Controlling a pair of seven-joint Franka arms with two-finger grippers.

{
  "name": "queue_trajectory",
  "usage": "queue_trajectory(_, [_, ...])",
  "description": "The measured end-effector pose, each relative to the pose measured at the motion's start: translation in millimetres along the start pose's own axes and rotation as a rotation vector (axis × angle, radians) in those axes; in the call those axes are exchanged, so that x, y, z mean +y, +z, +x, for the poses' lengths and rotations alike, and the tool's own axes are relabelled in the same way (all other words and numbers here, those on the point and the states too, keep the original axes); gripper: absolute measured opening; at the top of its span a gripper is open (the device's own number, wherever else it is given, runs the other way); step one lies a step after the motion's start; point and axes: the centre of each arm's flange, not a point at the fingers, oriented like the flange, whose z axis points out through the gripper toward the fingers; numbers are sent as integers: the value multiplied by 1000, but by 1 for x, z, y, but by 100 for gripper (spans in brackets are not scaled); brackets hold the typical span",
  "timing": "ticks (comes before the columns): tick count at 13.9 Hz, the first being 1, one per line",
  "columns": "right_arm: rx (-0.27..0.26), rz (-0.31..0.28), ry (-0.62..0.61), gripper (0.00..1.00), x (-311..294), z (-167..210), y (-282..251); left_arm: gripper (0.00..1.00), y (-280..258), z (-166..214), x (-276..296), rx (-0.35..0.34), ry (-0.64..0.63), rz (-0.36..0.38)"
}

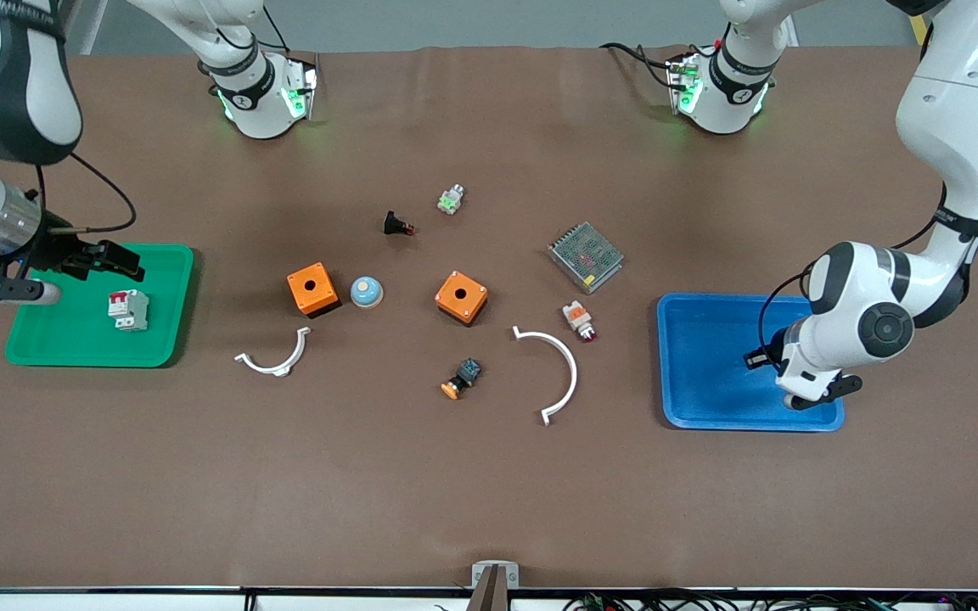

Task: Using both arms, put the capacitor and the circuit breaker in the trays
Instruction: 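Release the breaker in the green tray while the left gripper lowers the capacitor, then open the left gripper over the blue tray and raise both grippers away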

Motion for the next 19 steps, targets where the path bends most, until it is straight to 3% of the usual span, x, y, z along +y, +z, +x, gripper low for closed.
queue_trajectory(1, [5, -1, 9, 100, -12, -2, -16, 34, 1, 0, 1, 1, 3, 0])
queue_trajectory(2, [7, 0, 25, 100, -20, -2, -32, 41, 0, 0, 1, 4, 5, 0])
queue_trajectory(5, [31, 3, 44, 100, -29, 0, -72, 72, -17, 9, 4, 40, 3, -11])
queue_trajectory(8, [95, 10, 72, 100, -36, 6, -92, 99, -99, 23, 5, 149, -1, -5])
queue_trajectory(12, [223, 23, 70, 100, -41, 21, -102, 100, -264, -8, 6, 228, 82, 95])
queue_trajectory(15, [236, 23, 56, 100, -49, 21, -109, 100, -347, -48, 2, 218, 125, 94])
queue_trajectory(19, [189, 18, 54, 100, -48, 9, -157, 100, -408, -92, -12, 201, 191, 38])
